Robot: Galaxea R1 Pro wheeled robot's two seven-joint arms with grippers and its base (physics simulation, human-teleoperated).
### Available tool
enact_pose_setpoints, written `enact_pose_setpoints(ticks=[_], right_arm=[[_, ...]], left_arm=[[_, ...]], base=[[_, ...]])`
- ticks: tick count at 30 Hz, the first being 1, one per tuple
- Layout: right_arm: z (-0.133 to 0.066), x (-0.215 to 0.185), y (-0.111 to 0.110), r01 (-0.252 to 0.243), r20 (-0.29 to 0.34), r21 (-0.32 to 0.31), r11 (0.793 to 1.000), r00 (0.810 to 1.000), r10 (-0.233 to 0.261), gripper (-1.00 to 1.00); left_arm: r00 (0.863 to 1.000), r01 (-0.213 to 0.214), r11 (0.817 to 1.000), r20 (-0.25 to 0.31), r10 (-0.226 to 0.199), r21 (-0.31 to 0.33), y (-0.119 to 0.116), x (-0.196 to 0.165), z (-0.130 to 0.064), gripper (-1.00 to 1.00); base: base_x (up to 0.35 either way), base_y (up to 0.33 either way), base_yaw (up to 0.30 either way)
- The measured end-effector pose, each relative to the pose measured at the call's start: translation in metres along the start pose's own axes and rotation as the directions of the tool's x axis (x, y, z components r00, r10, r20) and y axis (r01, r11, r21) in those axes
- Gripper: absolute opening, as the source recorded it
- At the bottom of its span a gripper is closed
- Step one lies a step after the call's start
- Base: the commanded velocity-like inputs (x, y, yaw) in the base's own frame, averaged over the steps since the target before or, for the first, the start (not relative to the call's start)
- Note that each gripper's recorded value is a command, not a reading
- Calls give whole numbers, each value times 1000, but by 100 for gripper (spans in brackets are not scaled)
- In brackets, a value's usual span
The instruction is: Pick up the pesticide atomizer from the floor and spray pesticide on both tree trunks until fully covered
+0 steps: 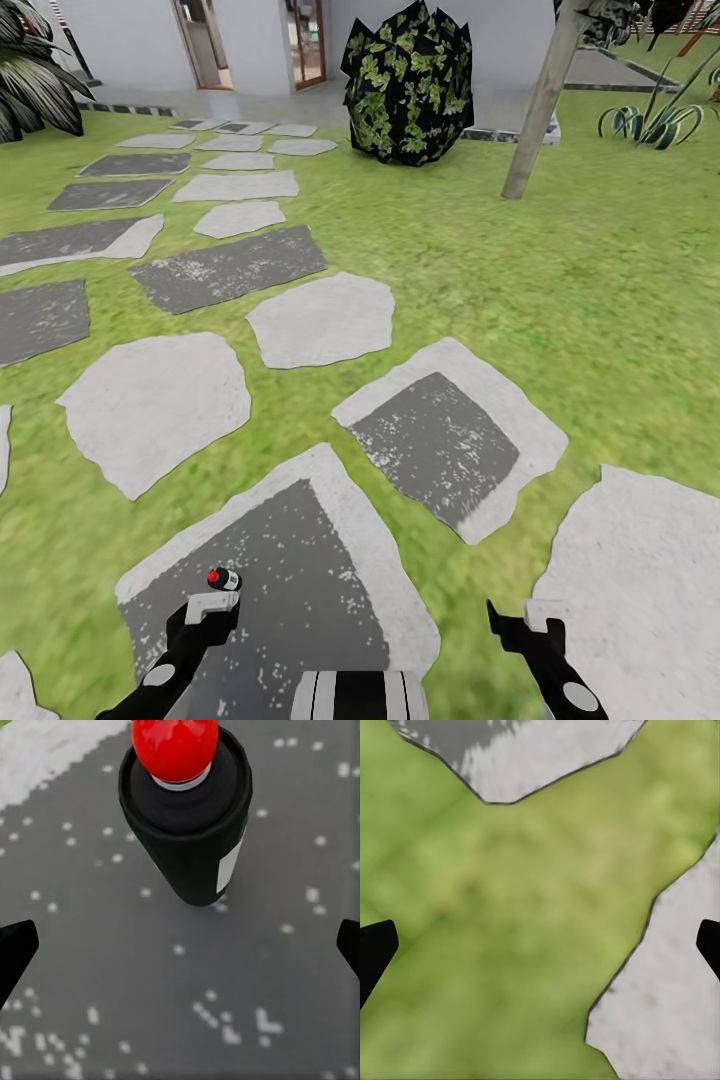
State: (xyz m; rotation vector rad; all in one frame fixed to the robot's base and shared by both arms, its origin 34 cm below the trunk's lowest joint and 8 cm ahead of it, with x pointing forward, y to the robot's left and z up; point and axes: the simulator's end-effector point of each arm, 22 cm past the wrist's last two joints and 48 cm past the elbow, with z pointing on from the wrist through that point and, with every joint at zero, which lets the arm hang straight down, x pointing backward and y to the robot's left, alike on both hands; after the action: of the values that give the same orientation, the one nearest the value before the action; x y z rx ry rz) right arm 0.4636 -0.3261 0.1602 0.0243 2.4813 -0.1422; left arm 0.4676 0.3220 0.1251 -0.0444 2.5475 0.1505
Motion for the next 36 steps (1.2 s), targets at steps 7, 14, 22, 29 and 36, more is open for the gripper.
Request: enact_pose_setpoints(ticks=[7,14,22,29,36], right_arm=[[0,-3,-5,6,7,6,1000,1000,-6,100],[1,-13,2,6,27,-5,1000,1000,-6,100],[1,-14,2,6,30,-4,1000,1000,-6,100],[1,-13,1,6,28,-3,1000,1000,-5,100],[1,-13,1,5,28,-2,1000,1000,-5,100]], left_arm=[[1000,0,1000,6,0,2,0,-2,0,100],[1000,-27,1000,11,27,11,-4,-4,0,100],[999,-33,999,13,33,9,-1,-5,1,100],[999,-34,999,14,33,8,-1,-5,1,100],[999,-33,999,14,33,6,0,-5,1,100]], base=[[107,0,0],[80,0,0],[4,0,0],[0,0,0],[0,0,0]])
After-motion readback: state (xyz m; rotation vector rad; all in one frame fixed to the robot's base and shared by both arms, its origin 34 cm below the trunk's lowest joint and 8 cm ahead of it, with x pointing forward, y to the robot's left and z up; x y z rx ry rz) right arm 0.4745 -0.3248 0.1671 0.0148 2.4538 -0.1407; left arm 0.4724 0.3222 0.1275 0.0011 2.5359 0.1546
